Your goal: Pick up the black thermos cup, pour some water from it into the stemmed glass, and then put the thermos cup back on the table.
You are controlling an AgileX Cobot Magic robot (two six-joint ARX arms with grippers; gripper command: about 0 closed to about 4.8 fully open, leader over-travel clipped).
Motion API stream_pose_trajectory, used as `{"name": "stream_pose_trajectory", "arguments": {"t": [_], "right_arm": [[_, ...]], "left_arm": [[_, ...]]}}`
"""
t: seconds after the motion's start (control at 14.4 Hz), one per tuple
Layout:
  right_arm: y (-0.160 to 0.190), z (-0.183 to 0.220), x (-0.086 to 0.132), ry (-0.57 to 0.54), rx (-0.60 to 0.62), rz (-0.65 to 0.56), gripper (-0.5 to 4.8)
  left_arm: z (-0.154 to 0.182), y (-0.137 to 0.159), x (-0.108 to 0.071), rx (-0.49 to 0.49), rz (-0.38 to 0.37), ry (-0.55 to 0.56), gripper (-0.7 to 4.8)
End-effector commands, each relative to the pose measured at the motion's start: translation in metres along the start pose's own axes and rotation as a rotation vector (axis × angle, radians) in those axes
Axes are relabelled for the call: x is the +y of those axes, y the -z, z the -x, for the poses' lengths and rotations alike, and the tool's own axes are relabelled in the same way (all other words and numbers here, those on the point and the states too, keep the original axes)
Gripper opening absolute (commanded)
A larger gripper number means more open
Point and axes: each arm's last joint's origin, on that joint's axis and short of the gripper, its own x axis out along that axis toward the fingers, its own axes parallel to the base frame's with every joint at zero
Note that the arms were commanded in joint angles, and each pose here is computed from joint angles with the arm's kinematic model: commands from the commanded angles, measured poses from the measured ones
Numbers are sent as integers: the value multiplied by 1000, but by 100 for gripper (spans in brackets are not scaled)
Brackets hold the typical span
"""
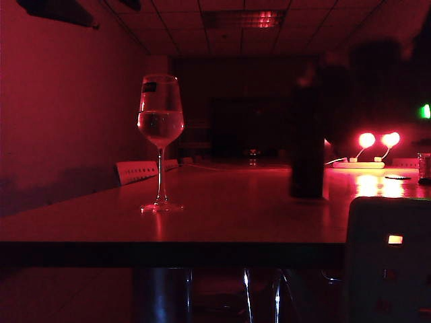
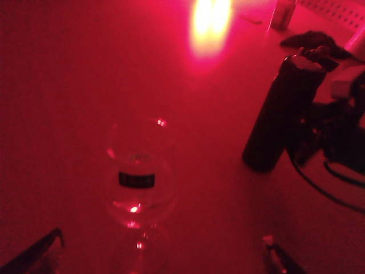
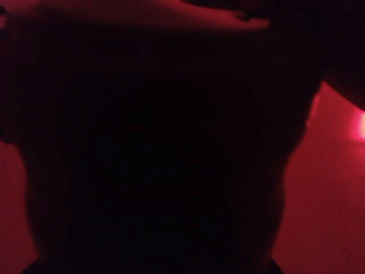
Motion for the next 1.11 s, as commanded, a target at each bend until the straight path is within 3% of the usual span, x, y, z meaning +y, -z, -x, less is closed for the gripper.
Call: {"name": "stream_pose_trajectory", "arguments": {"t": [0.07,0.28,0.62,1.04,1.11], "right_arm": [[-22,-15,-15,26,-161,0,156],[-29,-32,-22,-52,-178,26,156],[-21,-36,-21,-52,-76,168,156],[-4,-38,-22,-54,-33,143,161],[-5,-38,-22,-53,-41,119,205]], "left_arm": [[1,1,-1,24,5,12,479],[0,5,-1,47,10,15,479],[-3,11,-1,100,24,37,479],[-3,11,-1,101,24,37,479],[-3,11,-1,101,24,37,479]]}}
